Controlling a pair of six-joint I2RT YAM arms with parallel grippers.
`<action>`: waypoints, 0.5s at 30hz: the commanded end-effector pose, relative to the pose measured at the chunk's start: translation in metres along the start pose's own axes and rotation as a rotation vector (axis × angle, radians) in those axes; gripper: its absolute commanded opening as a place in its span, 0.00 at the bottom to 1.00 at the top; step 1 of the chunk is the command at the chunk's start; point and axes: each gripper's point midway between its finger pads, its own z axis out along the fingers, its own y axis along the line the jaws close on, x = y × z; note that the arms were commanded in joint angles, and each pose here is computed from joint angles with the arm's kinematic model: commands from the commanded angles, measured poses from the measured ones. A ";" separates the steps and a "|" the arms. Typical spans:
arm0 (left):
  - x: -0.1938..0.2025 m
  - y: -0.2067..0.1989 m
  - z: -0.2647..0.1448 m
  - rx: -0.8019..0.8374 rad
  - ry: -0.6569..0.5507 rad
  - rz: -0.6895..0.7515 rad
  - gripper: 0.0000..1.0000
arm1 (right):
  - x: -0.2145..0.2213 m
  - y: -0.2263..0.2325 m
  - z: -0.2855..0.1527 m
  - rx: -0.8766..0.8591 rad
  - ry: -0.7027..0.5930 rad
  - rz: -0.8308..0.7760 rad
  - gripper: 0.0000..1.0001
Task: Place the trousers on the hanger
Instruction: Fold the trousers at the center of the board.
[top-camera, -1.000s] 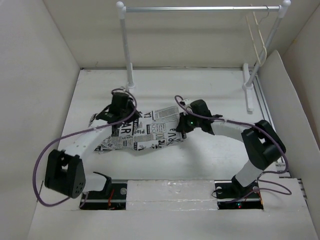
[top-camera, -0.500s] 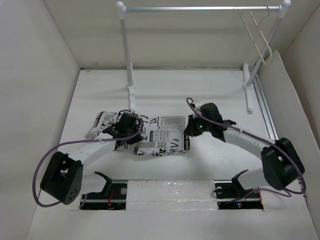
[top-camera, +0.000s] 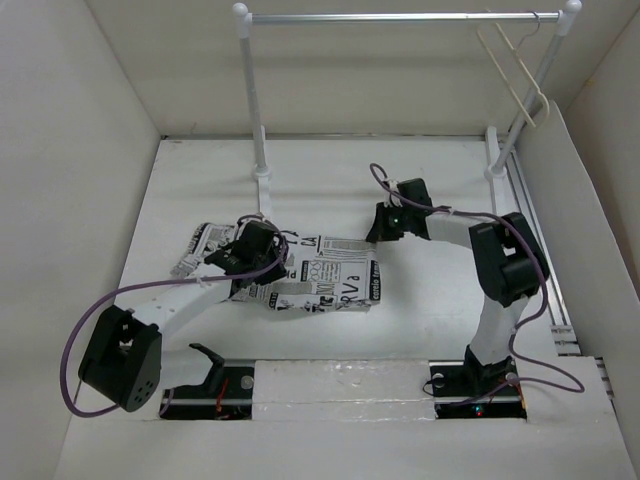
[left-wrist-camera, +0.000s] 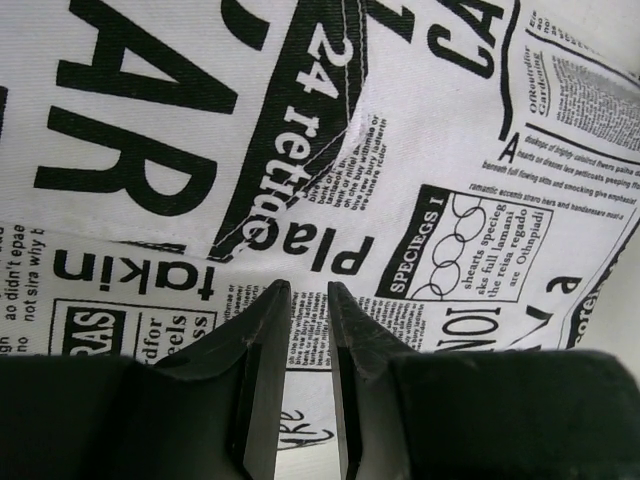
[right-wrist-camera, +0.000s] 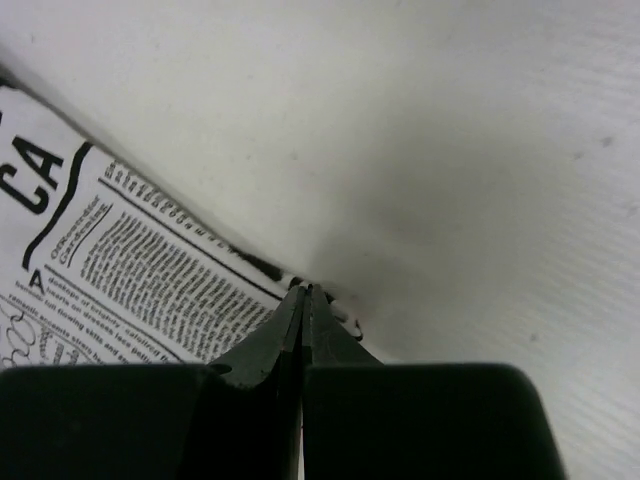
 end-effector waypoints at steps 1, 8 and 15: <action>-0.007 -0.002 -0.007 -0.007 -0.024 -0.002 0.19 | -0.019 -0.011 0.000 0.010 -0.018 -0.040 0.00; -0.040 -0.034 -0.032 0.069 -0.088 0.056 0.19 | -0.074 0.048 -0.045 -0.095 -0.121 -0.191 0.00; -0.042 -0.040 -0.032 0.099 -0.091 0.082 0.19 | -0.007 0.076 -0.071 -0.135 -0.093 -0.198 0.00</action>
